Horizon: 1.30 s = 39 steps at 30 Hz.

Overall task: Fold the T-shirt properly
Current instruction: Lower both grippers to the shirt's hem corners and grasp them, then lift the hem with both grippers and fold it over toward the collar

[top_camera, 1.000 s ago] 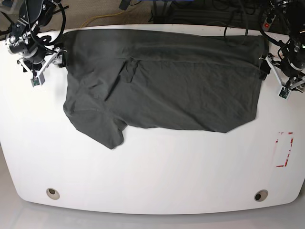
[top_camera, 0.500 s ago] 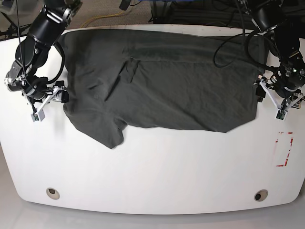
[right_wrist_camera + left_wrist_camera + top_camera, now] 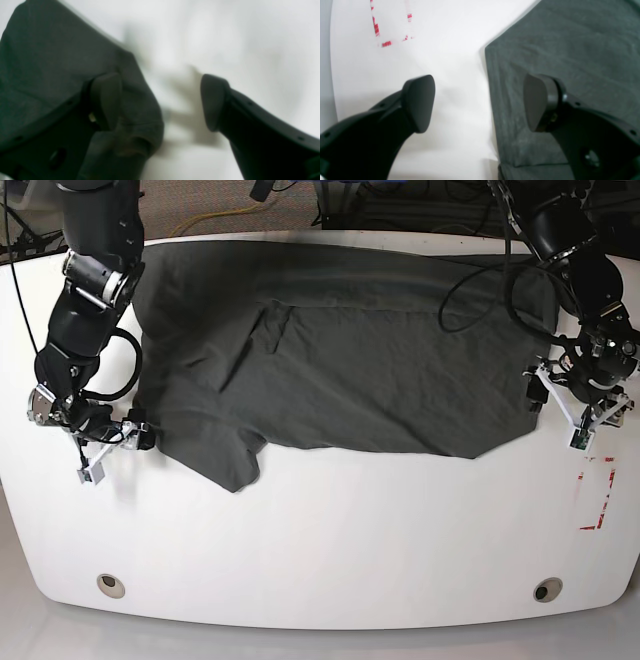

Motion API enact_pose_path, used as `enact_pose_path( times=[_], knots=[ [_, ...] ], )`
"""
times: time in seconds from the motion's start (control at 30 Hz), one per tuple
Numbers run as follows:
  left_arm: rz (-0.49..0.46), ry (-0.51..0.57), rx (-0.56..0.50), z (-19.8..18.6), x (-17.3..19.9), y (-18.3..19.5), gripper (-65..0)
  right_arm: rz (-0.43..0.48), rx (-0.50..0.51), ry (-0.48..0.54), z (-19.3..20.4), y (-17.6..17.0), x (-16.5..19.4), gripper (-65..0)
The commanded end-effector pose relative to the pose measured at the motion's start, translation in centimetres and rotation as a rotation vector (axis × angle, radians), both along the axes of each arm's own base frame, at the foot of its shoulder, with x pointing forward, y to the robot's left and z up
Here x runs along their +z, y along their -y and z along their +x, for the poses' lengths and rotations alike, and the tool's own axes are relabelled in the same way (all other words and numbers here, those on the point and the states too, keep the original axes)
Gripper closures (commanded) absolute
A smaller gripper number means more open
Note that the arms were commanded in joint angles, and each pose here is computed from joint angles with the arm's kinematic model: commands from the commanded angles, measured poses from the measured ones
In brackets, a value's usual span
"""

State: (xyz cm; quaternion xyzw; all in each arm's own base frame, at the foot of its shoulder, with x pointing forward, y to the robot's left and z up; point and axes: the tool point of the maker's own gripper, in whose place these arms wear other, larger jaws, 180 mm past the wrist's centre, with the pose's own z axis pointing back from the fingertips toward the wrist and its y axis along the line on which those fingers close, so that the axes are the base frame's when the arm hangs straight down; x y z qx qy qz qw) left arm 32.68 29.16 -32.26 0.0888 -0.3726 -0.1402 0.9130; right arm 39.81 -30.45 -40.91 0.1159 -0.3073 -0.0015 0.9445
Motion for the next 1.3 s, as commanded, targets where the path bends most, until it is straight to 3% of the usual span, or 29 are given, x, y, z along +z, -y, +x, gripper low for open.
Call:
enact_pose_path(
  times=[0.0, 0.13, 0.33, 0.47, 0.6, 0.77, 0.8, 1.27],
  knots=[
    [0.011, 0.053, -0.004, 0.9, 1.6, -0.3, -51.2, 0.016, -0.020, 0.055, 1.4, 0.6, 1.3, -47.4],
    [-0.005, 0.069, 0.049, 1.1, 1.8, -0.8, -52.2, 0.052, 0.008, 0.057, 1.8, -2.1, 0.7, -47.4],
    [-0.036, 0.120, 0.139, 1.8, 2.7, -1.6, -61.2, 0.098, 0.055, 0.012, 0.9, -6.1, -1.2, -47.2],
    [-0.070, 0.093, 0.158, 2.0, 1.4, -1.8, -61.5, 0.102, 0.079, 0.020, 0.8, -8.0, -1.3, -46.9],
    [-0.121, 0.070, 0.172, 3.1, -0.1, -2.0, -61.4, 0.102, 0.086, 0.030, 0.8, -8.5, -1.2, -33.6],
    [-0.189, 0.035, 0.185, 4.0, -2.3, -1.9, -61.4, 0.106, 0.089, 0.031, 0.8, -8.9, -1.3, -6.8],
    [-0.201, 0.044, 0.183, 4.3, -2.4, -1.7, -61.4, 0.106, 0.089, 0.031, 0.8, -8.9, -1.3, -4.6],
    [-0.320, -0.015, 0.176, 6.1, -5.9, 0.0, -61.2, 0.103, 0.089, 0.027, 0.6, -8.8, -1.4, -3.3]
  ],
)
